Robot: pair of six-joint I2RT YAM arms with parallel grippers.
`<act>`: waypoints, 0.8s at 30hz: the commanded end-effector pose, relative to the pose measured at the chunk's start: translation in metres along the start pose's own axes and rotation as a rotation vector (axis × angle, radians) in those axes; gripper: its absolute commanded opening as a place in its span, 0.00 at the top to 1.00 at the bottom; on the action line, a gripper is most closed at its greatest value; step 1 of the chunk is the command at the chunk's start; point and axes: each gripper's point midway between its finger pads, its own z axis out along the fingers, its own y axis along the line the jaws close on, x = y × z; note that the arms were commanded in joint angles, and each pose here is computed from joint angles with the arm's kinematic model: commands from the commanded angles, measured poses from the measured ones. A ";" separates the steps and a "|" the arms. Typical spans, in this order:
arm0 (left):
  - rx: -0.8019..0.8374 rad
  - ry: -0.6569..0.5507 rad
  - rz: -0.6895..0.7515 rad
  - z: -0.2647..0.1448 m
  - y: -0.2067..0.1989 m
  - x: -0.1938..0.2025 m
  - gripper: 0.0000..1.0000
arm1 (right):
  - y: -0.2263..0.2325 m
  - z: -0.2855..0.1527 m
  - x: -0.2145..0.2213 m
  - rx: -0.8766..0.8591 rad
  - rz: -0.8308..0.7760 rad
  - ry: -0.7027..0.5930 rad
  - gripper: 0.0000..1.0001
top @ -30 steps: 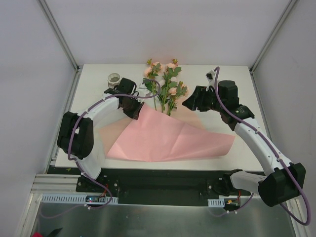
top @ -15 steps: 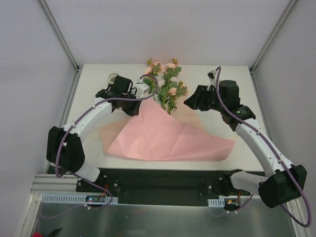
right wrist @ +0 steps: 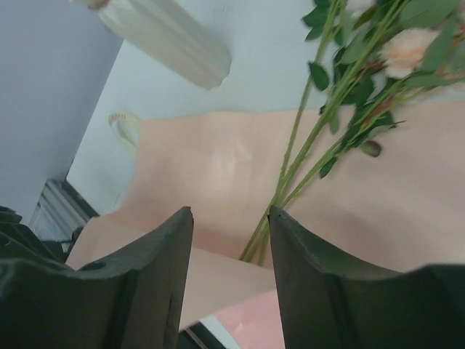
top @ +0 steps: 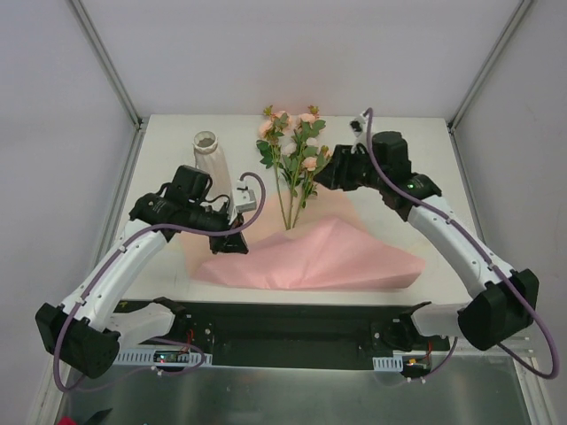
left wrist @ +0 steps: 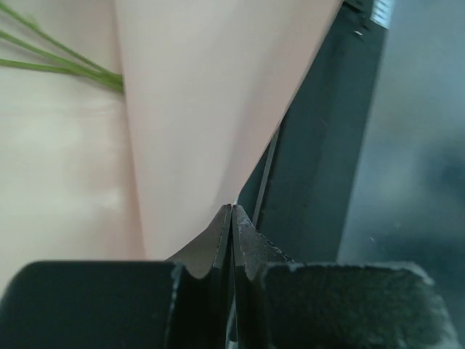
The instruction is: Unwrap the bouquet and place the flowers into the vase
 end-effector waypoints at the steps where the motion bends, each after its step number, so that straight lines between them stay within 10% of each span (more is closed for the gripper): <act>1: 0.299 -0.014 0.068 -0.020 -0.073 0.016 1.00 | 0.031 0.029 0.039 -0.049 -0.058 0.136 0.51; 12: 0.441 -0.015 0.219 -0.065 -0.142 0.044 0.97 | 0.061 0.017 0.138 -0.158 -0.116 0.430 0.59; 17: 0.380 0.034 0.236 -0.067 -0.131 0.045 0.05 | 0.075 -0.018 0.184 -0.134 -0.160 0.516 0.60; 24: 0.230 0.034 0.323 -0.089 -0.121 0.009 0.01 | 0.070 -0.044 0.218 -0.073 -0.179 0.525 0.49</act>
